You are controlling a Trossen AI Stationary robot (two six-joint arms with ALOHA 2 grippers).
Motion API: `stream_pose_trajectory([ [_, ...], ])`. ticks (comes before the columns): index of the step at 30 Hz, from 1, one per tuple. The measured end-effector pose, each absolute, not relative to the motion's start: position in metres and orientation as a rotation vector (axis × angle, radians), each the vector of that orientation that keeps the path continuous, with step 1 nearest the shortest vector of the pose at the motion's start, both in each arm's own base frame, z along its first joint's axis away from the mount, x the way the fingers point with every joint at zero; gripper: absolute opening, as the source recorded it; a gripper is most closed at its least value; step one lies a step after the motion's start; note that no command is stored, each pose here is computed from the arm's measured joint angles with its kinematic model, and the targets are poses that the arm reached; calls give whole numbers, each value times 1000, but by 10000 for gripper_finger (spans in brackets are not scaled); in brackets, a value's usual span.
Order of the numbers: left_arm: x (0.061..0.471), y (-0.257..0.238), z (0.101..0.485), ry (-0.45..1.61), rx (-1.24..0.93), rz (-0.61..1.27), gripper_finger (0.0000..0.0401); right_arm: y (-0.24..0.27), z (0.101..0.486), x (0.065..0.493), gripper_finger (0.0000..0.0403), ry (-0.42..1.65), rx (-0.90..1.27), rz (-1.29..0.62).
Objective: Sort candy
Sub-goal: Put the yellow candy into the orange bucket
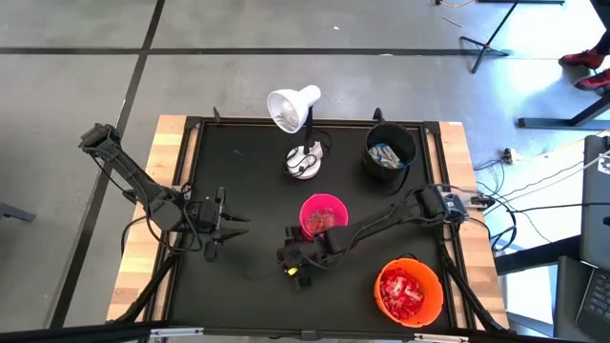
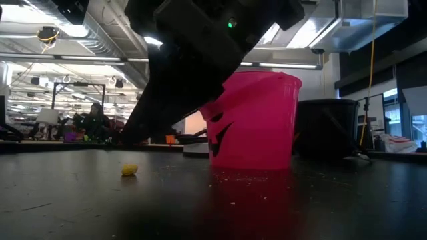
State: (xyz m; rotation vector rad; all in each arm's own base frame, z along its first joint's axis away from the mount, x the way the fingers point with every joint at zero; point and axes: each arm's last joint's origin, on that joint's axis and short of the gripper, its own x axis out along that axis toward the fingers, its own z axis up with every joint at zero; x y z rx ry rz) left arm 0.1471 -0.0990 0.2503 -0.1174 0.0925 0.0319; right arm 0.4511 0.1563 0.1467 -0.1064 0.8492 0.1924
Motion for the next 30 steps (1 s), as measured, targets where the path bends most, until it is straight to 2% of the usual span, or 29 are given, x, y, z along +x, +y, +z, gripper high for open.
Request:
stream_pose_trajectory([
  [7, 147, -99, 250, 92, -118, 32, 121, 157, 128, 453, 198, 888, -111, 198],
  [17, 147, -99, 250, 94, -118, 40, 121, 158, 125, 453, 190, 889, -98, 188],
  [30, 147, -99, 250, 94, -117, 44, 121, 158, 124, 453, 42, 894, -87, 202],
])
